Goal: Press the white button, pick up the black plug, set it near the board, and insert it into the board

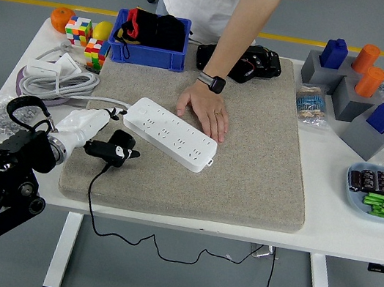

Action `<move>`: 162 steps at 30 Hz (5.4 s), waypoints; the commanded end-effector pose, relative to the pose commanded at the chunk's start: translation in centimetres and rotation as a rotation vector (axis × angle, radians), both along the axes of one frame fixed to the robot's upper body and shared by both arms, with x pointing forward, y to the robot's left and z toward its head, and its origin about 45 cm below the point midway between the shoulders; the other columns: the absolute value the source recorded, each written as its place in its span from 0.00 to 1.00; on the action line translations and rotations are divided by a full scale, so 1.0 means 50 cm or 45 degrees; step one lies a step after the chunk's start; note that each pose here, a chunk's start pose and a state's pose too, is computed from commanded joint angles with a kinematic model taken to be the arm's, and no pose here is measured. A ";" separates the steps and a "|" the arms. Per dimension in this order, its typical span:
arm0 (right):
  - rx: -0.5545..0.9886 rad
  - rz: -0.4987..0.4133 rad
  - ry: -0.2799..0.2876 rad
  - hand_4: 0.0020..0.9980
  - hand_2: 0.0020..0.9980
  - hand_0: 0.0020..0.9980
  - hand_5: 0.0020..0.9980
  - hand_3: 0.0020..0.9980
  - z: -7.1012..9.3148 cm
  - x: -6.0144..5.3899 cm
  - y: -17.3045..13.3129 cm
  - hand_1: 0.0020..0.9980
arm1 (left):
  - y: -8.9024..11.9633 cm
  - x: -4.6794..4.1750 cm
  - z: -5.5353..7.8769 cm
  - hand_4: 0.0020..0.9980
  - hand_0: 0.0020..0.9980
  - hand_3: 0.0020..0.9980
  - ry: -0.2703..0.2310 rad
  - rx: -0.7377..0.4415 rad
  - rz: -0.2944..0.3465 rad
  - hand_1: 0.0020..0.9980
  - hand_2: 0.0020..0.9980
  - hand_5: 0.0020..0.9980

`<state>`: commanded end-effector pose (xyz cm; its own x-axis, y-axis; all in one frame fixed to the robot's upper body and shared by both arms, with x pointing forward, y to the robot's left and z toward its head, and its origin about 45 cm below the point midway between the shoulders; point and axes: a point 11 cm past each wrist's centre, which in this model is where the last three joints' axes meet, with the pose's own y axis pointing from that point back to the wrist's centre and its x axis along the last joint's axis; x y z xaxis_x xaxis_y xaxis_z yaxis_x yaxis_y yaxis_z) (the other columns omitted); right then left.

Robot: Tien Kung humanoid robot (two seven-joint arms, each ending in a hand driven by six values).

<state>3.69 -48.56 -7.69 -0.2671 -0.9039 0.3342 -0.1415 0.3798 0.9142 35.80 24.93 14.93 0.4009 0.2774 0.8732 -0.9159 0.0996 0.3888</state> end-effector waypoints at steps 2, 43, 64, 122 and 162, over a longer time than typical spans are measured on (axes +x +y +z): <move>0.000 0.000 0.002 0.71 0.69 0.75 0.41 0.65 0.000 -0.001 0.000 0.72 | -0.001 -0.003 -0.003 1.00 0.57 0.91 0.010 0.017 -0.002 0.75 0.77 0.53; -0.011 0.007 -0.007 0.71 0.69 0.74 0.41 0.65 0.001 0.001 -0.001 0.72 | -0.018 0.022 0.029 0.36 0.10 0.34 -0.232 0.040 -0.087 0.22 0.23 0.00; -0.013 0.013 -0.003 0.71 0.69 0.74 0.41 0.65 0.001 0.001 -0.002 0.72 | -0.062 0.104 0.064 0.34 0.10 0.33 -0.280 0.001 -0.067 0.21 0.23 0.00; -0.011 0.016 0.006 0.70 0.69 0.74 0.40 0.64 -0.001 -0.004 0.000 0.71 | -0.067 0.108 0.033 1.00 0.87 0.95 -0.231 0.015 -0.052 0.96 0.93 0.33; -0.014 0.010 -0.008 0.70 0.69 0.74 0.40 0.64 0.001 0.004 -0.002 0.71 | -0.062 0.007 -0.011 0.84 0.91 0.83 -0.213 -0.043 -0.254 0.95 0.85 0.67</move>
<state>3.91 -48.68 -7.62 -0.2620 -0.9023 0.3424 -0.1504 0.3886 0.9090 36.16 21.84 14.36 0.3011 0.2373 0.9236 -0.9281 0.2953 0.2267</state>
